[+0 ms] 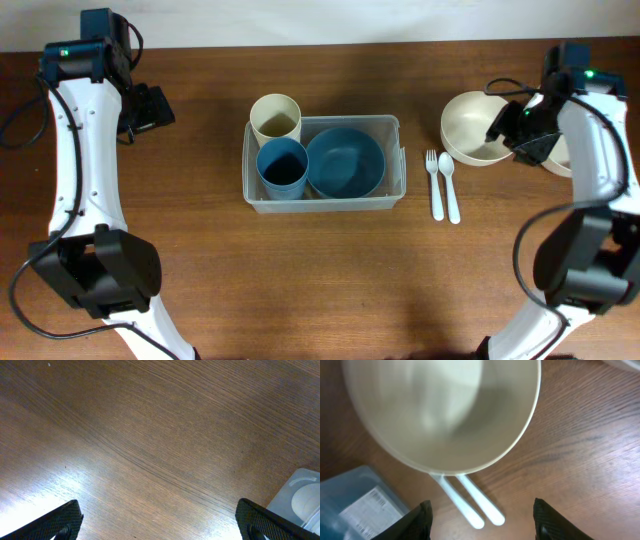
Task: Pack container
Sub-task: 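Move the right gripper to the front cream bowl and grasp its rim, then lift the cream bowl and carry it over the container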
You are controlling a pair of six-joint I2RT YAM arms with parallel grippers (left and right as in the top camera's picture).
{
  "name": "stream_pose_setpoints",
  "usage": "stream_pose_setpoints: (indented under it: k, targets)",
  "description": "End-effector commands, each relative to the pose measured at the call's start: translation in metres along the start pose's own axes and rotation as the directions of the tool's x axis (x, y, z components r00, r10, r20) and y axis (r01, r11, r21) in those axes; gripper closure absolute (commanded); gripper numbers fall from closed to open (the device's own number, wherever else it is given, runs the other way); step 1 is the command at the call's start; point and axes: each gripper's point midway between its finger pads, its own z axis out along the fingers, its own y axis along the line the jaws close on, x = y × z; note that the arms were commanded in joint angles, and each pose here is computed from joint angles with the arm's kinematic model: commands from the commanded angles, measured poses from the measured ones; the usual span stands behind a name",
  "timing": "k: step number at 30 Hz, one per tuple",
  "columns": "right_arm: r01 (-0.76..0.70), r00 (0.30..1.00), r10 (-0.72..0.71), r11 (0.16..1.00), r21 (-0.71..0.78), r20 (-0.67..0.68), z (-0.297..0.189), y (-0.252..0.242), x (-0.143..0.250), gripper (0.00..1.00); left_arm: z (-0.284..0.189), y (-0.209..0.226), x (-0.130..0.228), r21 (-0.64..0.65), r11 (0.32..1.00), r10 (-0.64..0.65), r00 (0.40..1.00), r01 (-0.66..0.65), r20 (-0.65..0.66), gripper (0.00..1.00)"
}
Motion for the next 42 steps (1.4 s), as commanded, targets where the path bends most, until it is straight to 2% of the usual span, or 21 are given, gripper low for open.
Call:
stream_pose_setpoints:
  k: [1,13,17,23,26,29,37,42]
  targets:
    - [-0.071,0.997,0.072,0.997,0.041,-0.027,0.024,-0.009,-0.003,0.41,0.004,0.000,0.000,0.000,1.000,-0.015,1.000,0.015,-0.010,0.00]
    - [-0.105,0.986,0.115,0.990,0.090,-0.118,0.084,-0.019,0.000,0.42,0.004,0.000,0.000,0.000,1.000,-0.015,1.000,0.015,-0.010,0.00]
    - [-0.107,0.983,0.120,0.990,0.097,-0.141,0.097,-0.021,0.002,0.52,0.004,0.000,0.000,0.000,1.000,-0.015,1.000,0.015,-0.010,0.00]
    - [-0.107,0.982,0.120,0.990,0.095,-0.142,0.100,-0.021,0.001,0.80,0.004,0.000,0.000,0.000,1.000,-0.015,1.000,0.015,-0.010,0.00]
    - [-0.108,0.982,0.121,0.990,0.097,-0.145,0.100,-0.021,0.002,0.86,0.004,0.000,0.000,0.000,1.000,-0.015,1.000,0.015,-0.010,0.00]
    - [-0.107,0.982,0.120,0.990,0.095,-0.143,0.100,-0.021,0.002,0.96,0.004,0.000,0.000,0.000,1.000,-0.015,1.000,0.015,-0.010,0.00]
    - [-0.108,0.983,0.121,0.990,0.094,-0.140,0.099,-0.021,0.001,0.96,0.004,0.000,0.000,0.000,1.000,-0.015,1.000,0.015,-0.010,0.00]
    - [-0.116,0.981,0.121,0.992,0.042,-0.148,0.090,-0.022,-0.008,0.96,0.004,0.000,0.000,0.000,1.000,-0.015,1.000,0.015,-0.010,0.00]
